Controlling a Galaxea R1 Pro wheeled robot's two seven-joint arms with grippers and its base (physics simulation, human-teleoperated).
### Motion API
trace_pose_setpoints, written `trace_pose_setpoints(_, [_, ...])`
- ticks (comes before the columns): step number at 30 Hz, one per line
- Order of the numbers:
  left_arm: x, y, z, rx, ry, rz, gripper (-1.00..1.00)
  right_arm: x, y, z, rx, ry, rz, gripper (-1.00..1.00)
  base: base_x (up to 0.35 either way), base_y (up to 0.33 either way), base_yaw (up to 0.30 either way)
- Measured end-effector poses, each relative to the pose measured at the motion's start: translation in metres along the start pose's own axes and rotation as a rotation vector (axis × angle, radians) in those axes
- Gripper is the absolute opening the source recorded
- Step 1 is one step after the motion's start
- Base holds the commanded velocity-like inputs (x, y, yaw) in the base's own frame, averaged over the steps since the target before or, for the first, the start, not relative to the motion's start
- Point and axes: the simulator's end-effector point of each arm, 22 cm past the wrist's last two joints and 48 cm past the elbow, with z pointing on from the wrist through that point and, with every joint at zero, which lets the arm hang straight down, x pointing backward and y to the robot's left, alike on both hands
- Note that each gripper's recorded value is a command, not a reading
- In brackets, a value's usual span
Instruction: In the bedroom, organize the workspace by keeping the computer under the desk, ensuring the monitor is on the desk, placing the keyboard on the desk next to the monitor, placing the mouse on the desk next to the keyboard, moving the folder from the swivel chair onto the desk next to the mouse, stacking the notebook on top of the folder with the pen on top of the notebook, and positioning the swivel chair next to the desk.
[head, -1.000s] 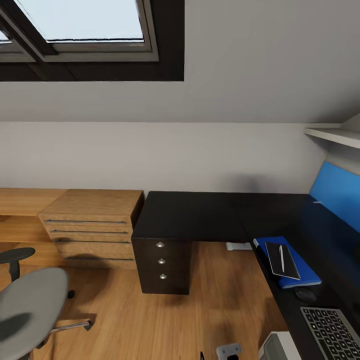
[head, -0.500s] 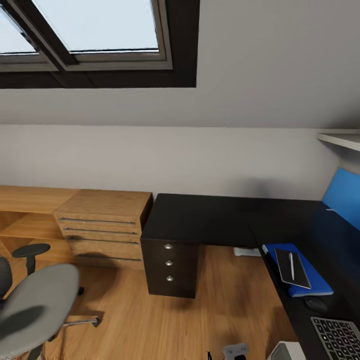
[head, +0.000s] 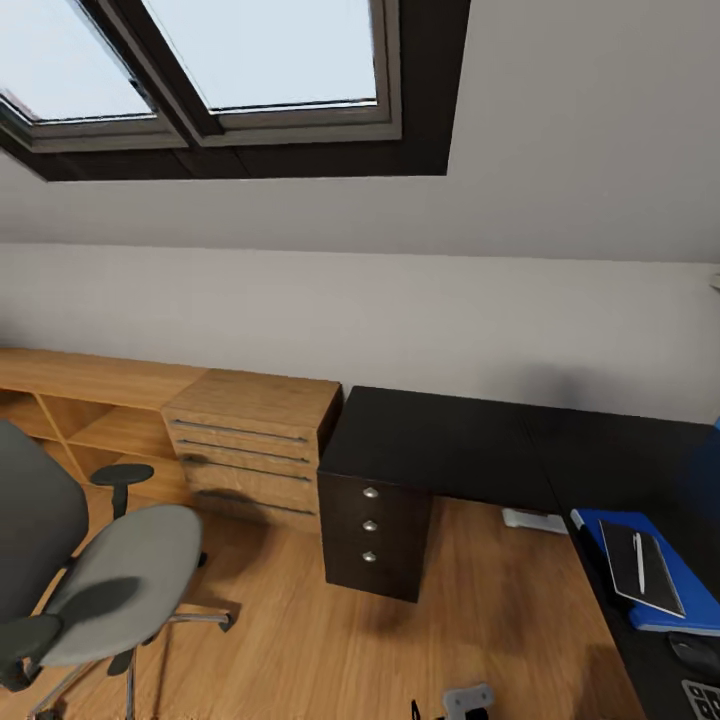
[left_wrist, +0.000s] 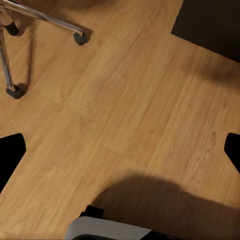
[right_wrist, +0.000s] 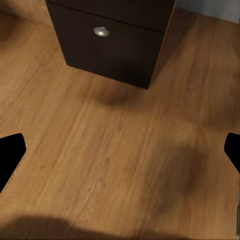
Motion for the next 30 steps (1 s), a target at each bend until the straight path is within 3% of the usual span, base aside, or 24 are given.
trace_pose_setpoints(16, [0.001,0.000,0.000,0.002,0.006,0.004,1.00,-0.012,0.000,0.000,0.004,-0.053,0.014,1.00,0.000,0.000,0.279])
trace_pose_setpoints(21, [0.000,0.004,0.001,-0.003,0.004,0.005,1.00,-0.013,-0.002,0.000,0.005,-0.055,0.014,1.00,0.000,0.000,0.124])
trace_pose_setpoints(30, [-0.006,0.030,0.004,-0.035,-0.007,0.021,1.00,-0.013,0.000,0.000,0.002,-0.056,0.014,1.00,0.000,0.000,0.064])
